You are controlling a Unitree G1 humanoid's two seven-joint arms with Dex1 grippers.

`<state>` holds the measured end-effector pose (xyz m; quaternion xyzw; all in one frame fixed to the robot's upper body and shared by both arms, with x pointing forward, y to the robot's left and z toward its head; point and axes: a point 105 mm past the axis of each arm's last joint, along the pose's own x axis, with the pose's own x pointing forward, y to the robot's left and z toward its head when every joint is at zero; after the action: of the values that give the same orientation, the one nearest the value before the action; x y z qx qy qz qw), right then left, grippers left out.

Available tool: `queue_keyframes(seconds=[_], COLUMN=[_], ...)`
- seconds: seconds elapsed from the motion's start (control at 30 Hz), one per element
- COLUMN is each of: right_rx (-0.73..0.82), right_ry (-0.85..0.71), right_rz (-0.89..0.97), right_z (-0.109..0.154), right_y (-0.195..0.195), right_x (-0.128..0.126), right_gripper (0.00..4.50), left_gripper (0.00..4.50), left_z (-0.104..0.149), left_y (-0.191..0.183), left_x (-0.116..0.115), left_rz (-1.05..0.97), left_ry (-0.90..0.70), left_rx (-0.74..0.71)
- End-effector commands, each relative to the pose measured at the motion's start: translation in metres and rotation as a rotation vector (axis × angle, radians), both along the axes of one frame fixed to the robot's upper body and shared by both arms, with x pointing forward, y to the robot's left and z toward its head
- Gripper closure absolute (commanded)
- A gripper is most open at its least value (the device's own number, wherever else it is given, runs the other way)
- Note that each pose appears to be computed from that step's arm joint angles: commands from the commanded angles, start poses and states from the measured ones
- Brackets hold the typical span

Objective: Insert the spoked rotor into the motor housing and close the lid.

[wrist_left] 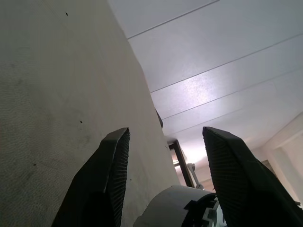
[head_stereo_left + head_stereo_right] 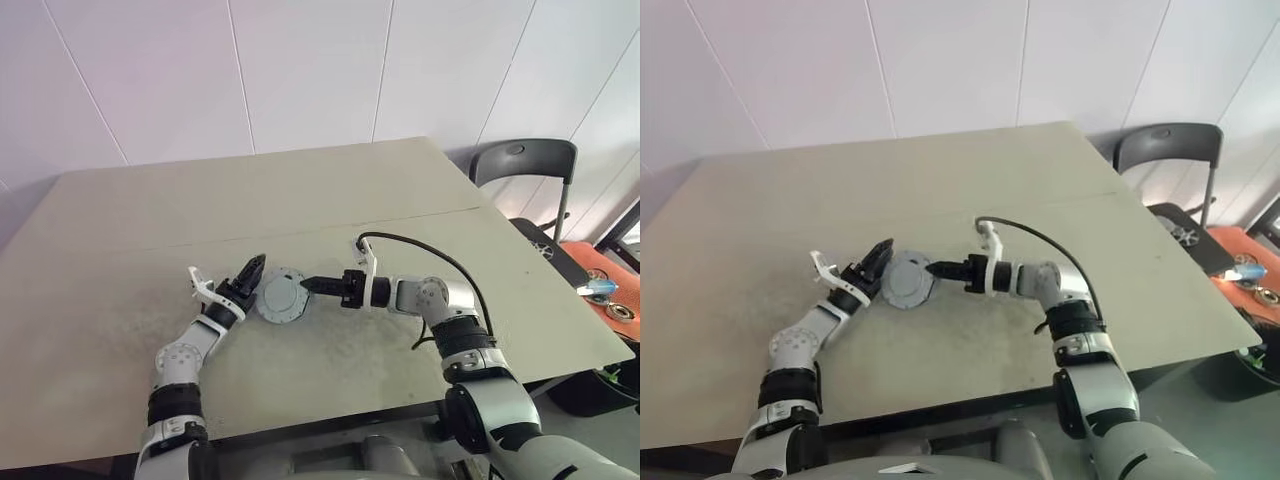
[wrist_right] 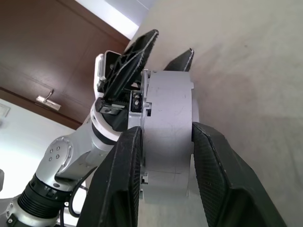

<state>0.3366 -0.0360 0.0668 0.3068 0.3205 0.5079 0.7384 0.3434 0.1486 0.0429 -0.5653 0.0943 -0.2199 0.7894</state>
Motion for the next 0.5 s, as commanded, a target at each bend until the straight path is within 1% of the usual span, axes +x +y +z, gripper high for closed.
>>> queue_keyframes(seconds=[0.03,0.13,0.37,0.47,0.5], right_rx=[-0.016,-0.049,-0.196,-0.209,-0.207], right_ry=[-0.03,-0.019,0.032,0.034,0.032], right_rz=[0.014,-0.004,-0.1,-0.096,-0.091], right_z=[0.008,0.002,-0.025,-0.028,-0.027], right_y=[0.003,0.001,-0.01,-0.011,-0.01], right_x=[0.005,0.007,0.02,0.02,0.019], right_gripper=[3.02,3.02,3.02,3.02,2.77], left_gripper=[1.89,1.89,1.89,1.89,1.89], left_z=[0.003,0.004,0.006,0.006,0.006], left_y=[-0.007,-0.005,-0.004,-0.005,-0.005], left_x=[-0.004,-0.003,-0.002,-0.002,-0.002], left_rz=[-0.031,-0.027,-0.026,-0.027,-0.028], left_ry=[-0.01,-0.011,-0.018,-0.017,-0.017], left_rx=[-0.006,-0.003,0.013,0.015,0.016])
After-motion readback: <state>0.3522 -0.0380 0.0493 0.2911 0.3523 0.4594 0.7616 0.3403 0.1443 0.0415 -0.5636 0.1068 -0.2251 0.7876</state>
